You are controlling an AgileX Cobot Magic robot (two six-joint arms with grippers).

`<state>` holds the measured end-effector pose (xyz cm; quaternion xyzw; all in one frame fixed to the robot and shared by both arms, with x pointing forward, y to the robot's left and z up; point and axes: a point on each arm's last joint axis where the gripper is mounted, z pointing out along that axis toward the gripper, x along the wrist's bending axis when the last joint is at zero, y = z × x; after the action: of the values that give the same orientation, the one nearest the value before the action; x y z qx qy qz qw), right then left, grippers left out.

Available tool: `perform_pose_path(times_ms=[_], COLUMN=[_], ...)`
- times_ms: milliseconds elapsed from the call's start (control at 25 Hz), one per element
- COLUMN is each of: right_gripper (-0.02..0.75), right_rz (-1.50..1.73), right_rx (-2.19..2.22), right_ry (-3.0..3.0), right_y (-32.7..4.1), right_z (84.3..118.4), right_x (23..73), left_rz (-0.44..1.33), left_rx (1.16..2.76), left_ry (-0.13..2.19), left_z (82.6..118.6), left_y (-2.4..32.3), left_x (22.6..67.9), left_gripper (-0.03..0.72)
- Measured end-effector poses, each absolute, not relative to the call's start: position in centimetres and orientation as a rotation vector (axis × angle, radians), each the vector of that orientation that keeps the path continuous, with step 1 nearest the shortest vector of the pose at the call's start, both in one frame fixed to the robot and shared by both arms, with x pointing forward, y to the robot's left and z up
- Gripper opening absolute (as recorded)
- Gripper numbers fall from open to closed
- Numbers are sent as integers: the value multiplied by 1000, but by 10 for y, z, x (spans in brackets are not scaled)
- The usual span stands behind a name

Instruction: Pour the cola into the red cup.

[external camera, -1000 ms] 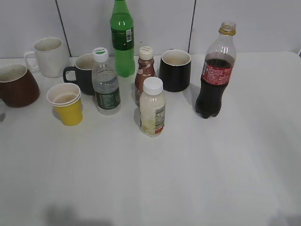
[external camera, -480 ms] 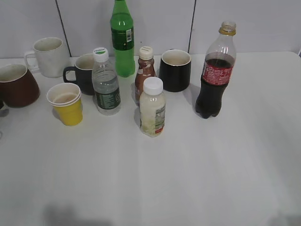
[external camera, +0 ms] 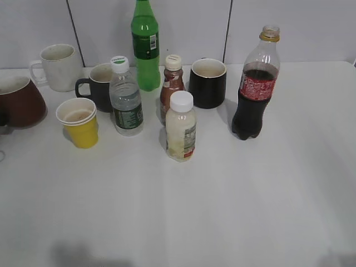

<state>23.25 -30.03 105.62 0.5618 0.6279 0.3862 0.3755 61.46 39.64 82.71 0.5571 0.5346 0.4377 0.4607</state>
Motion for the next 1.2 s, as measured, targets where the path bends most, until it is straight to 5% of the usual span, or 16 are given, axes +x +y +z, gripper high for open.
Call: perform_pose_path(times_ms=[280,440,640,880,1200], right_gripper=[579,574,574,574,585], right_rz=[1076,1195,1274,1343,1350], right_rx=[1378,1188,1178,1214,1286], right_ry=[1547,1378,1254,1380,1793], right_y=[-297,-292,-287,-270,-247], right_z=[1074,1104,1102,1043,933], right_x=[245,297,383,467,494], left_rz=[1124,1152,1172,1133,1003], left_rx=[1364,1306,1315,1326,1463], left_ry=[1276,1233,1167,1096,1008], left_z=[880,923,970,1013,1032], left_y=[389,382,371,340,283], left_x=[593,575,554,542,528], left_gripper=[44,44,44,44,44])
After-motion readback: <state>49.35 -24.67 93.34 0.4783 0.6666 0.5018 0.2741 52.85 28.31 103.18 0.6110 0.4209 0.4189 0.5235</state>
